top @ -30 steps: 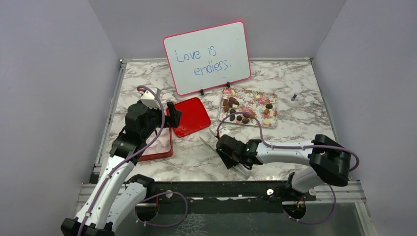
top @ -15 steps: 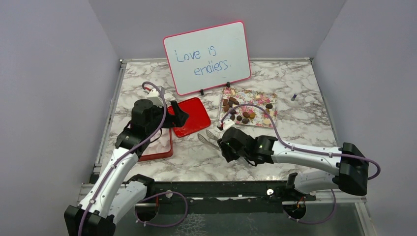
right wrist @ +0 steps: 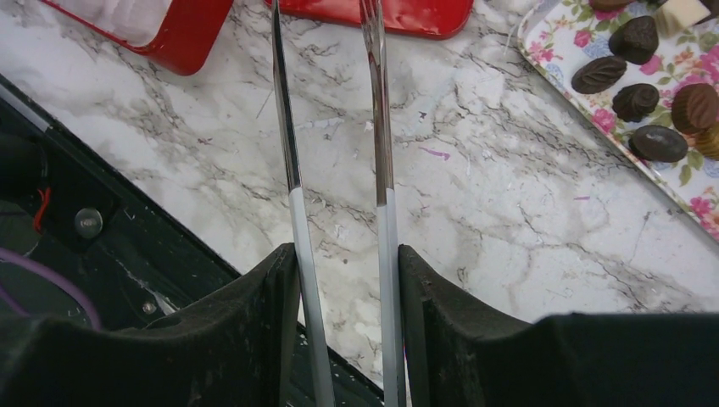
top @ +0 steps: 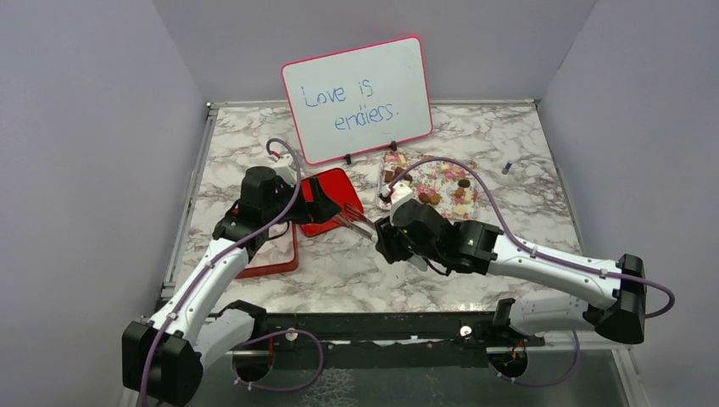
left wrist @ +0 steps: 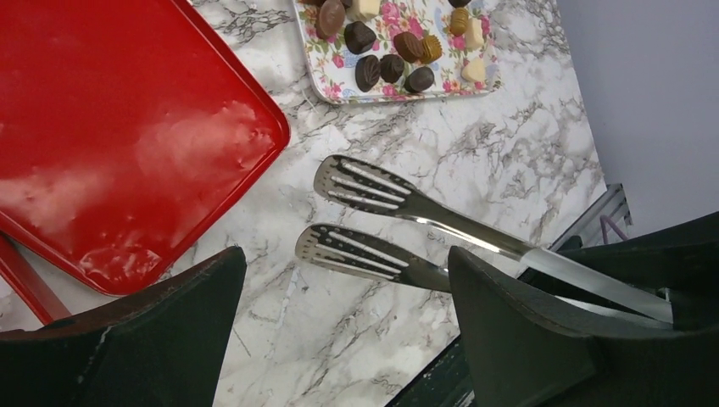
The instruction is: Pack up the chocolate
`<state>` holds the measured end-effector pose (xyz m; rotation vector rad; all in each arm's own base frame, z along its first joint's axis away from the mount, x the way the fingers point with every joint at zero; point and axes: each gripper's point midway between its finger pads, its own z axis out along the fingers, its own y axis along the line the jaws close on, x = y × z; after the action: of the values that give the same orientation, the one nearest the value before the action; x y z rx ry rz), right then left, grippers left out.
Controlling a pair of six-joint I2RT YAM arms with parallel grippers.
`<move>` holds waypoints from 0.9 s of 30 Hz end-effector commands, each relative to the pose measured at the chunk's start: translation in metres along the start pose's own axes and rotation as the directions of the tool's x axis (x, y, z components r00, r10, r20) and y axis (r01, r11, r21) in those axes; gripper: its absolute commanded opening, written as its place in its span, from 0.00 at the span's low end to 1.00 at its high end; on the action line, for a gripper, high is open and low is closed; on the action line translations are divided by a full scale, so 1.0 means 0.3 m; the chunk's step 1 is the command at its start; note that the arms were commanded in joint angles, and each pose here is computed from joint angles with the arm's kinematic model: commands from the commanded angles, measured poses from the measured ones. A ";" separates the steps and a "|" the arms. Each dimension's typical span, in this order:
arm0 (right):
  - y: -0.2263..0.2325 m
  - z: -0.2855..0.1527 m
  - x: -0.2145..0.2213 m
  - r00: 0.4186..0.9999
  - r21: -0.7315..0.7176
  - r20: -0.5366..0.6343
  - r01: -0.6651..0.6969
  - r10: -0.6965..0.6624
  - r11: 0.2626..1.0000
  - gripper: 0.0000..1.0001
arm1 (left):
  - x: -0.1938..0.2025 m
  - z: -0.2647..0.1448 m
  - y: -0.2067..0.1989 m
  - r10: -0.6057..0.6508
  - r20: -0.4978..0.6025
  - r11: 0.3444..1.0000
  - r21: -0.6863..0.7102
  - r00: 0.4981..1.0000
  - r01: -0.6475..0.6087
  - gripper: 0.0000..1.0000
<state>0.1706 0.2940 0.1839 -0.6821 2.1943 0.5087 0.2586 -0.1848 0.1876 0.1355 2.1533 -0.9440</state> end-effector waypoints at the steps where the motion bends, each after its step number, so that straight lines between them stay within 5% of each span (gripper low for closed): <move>1: -0.059 -0.033 -0.020 1.000 0.115 -0.006 0.008 -0.007 0.993 0.47 | -0.057 -0.037 -0.060 0.083 0.069 0.995 0.056 0.994 -0.087 0.91; 13: -0.213 -0.030 -0.047 0.997 0.368 -0.053 0.074 -0.058 0.927 0.45 | -0.128 -0.147 -0.016 0.231 0.190 0.971 -0.115 0.954 -0.212 0.99; 27: -0.377 0.004 -0.014 0.986 0.443 -0.162 0.049 0.026 0.895 0.43 | -0.162 -0.207 0.018 0.277 0.256 0.950 -0.215 0.926 -0.225 0.99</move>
<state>0.2382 0.2085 0.1623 -0.5035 2.3433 -0.0526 0.2557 -0.1385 0.2319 0.1860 1.9370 -0.6256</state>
